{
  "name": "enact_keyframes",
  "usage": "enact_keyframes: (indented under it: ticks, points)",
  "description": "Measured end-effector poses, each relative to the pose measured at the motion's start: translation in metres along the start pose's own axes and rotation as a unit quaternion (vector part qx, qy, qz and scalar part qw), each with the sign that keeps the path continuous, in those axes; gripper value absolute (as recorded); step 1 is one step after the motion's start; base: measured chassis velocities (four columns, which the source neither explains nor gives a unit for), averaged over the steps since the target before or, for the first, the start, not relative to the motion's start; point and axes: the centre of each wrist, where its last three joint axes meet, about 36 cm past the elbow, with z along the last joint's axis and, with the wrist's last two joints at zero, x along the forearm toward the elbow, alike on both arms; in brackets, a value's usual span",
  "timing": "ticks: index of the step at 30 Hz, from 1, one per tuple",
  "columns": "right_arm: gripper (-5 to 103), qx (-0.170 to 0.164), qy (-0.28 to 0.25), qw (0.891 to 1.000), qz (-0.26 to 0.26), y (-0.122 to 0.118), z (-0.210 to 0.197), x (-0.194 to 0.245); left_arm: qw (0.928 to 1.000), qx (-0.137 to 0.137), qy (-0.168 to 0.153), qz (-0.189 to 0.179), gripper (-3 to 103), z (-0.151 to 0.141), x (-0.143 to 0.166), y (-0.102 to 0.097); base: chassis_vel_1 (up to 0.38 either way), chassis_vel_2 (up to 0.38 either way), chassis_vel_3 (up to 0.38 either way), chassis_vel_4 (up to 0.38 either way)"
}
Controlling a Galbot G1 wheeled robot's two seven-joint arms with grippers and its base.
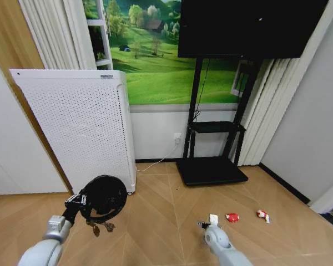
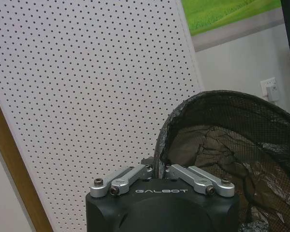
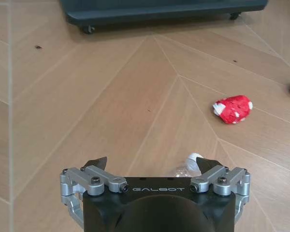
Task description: Pick up the trash bin and place the garbage on the floor into it.
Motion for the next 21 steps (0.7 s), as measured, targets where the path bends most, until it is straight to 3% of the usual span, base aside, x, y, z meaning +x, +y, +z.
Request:
enact_keyframes:
  ticks: [8, 11, 21]
  points:
    - [100, 0.007, 0.018, 0.999, 0.044, 0.01, 0.0, -0.011, 1.0, -0.001, 0.004, 0.002, 4, 0.003, 0.0, -0.002, 0.0, 0.0, 0.0, 0.0]
    - [100, 0.012, 0.031, 0.995, 0.093, 0.012, 0.008, -0.021, 1.0, -0.004, 0.006, 0.005, 4, 0.005, -0.001, -0.006, 0.0, 0.0, 0.0, 0.0]
    - [100, -0.014, 0.059, 0.992, 0.109, 0.03, 0.017, -0.027, 0.9999, -0.008, 0.01, 0.009, 4, 0.01, -0.003, -0.011, 0.0, 0.0, 0.0, 0.0]
